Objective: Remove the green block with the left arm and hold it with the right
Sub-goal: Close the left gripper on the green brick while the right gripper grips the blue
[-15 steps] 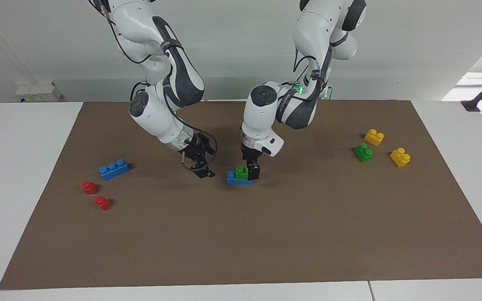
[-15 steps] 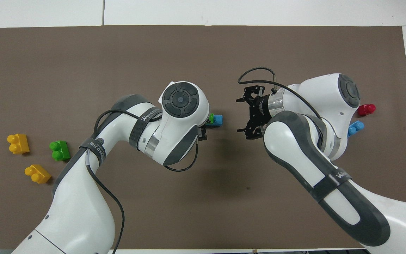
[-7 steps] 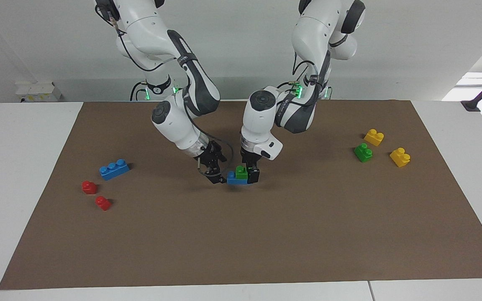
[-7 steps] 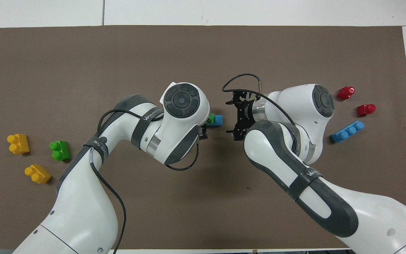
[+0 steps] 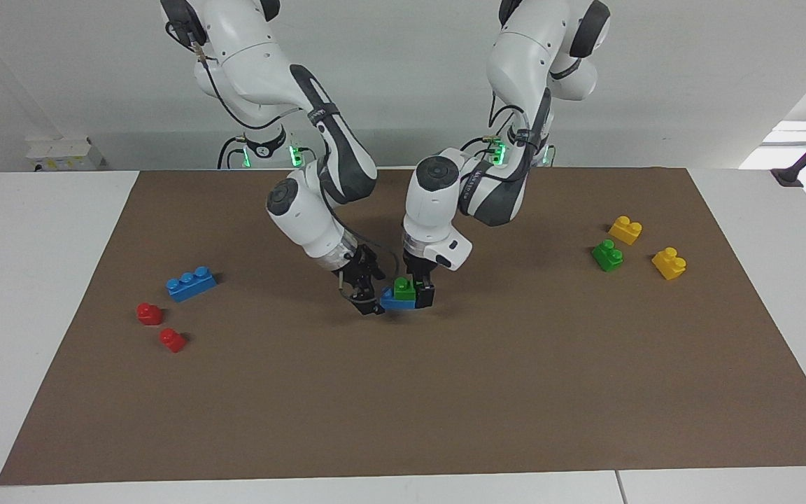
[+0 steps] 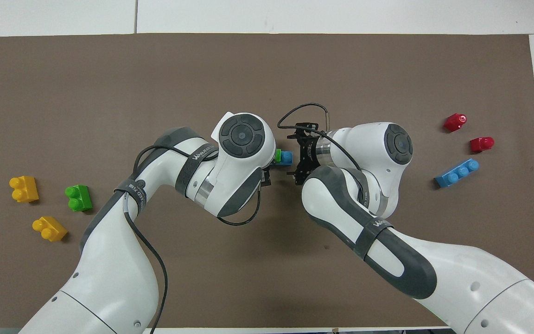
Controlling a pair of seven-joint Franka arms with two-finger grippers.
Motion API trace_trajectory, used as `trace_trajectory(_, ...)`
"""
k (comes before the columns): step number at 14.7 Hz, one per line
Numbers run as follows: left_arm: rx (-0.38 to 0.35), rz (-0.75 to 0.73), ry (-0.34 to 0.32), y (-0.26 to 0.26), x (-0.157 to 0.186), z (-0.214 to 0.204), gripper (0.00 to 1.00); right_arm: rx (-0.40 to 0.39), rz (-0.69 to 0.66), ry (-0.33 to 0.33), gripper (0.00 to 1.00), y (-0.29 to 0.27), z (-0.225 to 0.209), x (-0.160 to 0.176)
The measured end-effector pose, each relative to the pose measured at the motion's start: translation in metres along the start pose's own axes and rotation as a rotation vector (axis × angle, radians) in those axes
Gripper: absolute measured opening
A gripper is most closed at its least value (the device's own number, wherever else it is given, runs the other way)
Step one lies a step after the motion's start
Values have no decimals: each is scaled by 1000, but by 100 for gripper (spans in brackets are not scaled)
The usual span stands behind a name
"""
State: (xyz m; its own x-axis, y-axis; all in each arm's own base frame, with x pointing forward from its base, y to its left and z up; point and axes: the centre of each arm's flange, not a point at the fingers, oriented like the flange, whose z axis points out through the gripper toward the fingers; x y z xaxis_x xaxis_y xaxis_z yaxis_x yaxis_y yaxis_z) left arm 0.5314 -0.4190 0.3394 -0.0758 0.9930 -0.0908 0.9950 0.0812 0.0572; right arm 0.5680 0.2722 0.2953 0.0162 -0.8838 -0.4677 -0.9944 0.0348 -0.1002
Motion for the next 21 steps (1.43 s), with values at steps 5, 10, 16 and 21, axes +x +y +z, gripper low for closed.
trace_trajectory(5,1,1,1,-1,0,1,100,20,7,7,99,1,15,4)
trace_trajectory(10,2,1,2,-1,0,1,100,25,12,11,90,2,23,8)
trace_trajectory(16,2,2,1,-2,-1,1,100,26,12,11,68,1,23,8)
trace_trajectory(21,1,2,1,-2,-1,1,100,50,12,12,34,-1,21,8)
